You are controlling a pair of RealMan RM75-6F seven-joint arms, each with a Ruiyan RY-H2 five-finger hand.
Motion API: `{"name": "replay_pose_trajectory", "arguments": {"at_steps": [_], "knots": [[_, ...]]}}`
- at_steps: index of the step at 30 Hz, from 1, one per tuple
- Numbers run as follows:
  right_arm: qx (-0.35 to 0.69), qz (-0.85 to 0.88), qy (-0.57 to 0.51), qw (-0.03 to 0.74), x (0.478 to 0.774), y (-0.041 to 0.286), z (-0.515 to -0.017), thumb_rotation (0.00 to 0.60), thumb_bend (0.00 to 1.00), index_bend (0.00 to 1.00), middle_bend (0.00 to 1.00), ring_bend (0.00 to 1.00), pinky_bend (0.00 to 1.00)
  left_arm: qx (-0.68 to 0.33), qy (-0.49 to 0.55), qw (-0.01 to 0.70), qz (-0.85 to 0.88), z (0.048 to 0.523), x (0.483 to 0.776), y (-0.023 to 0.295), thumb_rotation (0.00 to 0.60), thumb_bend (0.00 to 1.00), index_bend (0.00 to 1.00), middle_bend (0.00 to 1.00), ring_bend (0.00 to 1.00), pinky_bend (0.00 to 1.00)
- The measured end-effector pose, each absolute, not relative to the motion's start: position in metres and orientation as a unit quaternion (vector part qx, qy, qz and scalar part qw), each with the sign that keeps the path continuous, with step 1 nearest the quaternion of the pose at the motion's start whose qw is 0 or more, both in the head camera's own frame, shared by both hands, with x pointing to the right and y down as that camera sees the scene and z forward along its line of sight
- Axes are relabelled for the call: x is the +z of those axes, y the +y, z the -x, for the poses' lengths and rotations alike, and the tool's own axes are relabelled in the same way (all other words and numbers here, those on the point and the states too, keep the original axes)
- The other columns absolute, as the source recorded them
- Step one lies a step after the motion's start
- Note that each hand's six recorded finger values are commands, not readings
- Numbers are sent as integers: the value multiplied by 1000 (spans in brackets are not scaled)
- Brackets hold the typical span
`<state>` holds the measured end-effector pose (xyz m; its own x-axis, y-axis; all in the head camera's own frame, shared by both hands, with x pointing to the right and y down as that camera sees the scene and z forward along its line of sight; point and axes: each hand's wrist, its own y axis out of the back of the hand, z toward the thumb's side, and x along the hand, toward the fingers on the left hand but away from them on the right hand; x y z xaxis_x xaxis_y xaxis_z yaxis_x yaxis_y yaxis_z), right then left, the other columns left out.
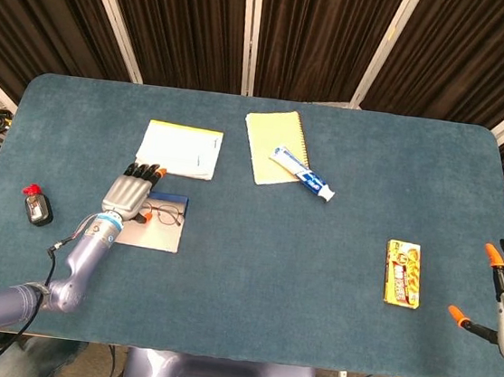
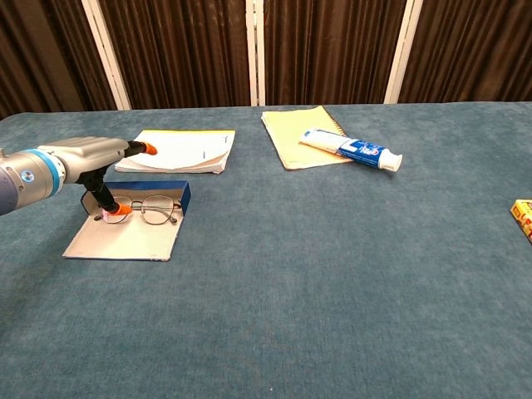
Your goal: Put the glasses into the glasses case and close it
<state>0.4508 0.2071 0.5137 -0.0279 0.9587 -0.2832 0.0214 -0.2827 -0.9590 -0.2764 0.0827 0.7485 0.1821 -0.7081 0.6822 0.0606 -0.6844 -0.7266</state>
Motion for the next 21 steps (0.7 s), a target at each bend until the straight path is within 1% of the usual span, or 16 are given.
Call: {"name": "replay_pose_trajectory", "arguments": {"at_steps": [11,21], "knots": [[572,562,-433,411,515,207,-451,600,0,0,0,0,0,-596,239,340,687,268,756,70,600,293,0,0,0,0],[576,561,-432,409,517,208,-452,600,0,0,0,0,0,-594,257,340,682,266,760,59,600,297,0,0,0,0]]}}
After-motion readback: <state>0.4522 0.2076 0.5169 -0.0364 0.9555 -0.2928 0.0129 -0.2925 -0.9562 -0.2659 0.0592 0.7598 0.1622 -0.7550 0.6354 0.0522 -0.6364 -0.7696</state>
